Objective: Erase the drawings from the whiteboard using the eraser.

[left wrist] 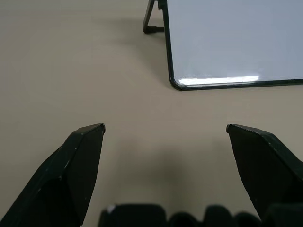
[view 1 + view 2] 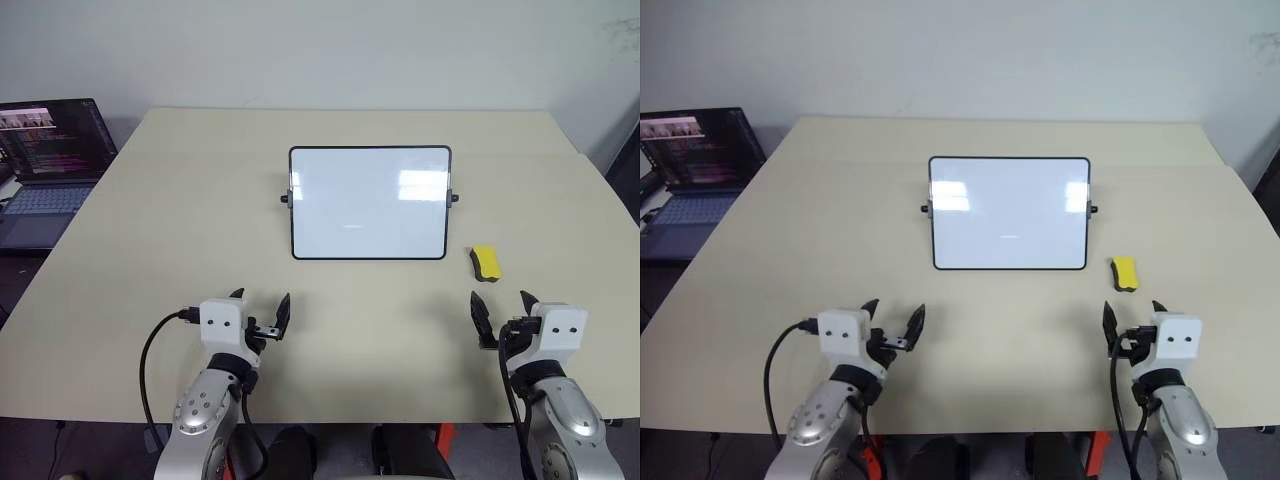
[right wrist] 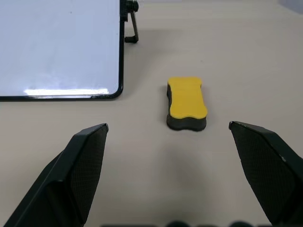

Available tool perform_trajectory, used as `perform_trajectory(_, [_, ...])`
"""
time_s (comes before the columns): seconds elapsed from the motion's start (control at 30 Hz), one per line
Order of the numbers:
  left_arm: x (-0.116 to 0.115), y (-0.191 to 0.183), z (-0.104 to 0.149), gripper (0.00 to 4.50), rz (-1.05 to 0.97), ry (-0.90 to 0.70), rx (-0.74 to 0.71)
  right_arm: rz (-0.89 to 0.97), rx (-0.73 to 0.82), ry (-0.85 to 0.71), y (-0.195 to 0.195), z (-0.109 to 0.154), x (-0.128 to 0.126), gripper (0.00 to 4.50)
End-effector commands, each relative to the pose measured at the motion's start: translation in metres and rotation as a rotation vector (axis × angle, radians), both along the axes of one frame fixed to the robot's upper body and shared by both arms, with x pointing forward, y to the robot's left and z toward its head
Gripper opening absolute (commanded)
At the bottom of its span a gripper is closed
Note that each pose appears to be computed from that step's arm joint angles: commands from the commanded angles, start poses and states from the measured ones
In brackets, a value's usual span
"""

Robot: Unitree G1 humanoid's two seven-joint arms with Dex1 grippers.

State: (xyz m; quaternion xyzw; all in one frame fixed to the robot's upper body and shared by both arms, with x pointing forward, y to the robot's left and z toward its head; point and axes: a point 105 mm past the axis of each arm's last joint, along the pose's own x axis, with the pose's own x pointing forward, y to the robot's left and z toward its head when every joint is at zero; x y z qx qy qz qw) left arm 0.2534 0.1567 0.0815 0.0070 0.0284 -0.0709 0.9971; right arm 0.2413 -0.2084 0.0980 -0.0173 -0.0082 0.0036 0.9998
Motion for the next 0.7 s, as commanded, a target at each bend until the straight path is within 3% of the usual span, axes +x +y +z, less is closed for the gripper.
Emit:
perform_trajectory(0.03, [-0.003,-0.002,0.018,4.5,0.009,-0.087,-0.001,-0.006,0.013,-0.063,0.005,0.007,-0.004,4.46])
perform_trajectory(0.37, [0.001,-0.006,0.023,4.5,0.008,-0.125,0.008,-0.059,0.017,-0.095,-0.003,0.009,-0.002,4.46])
perform_trajectory(0.7, [0.001,-0.014,0.022,4.5,-0.016,-0.119,0.0,-0.053,-0.045,-0.123,-0.009,0.011,-0.016,4.46])
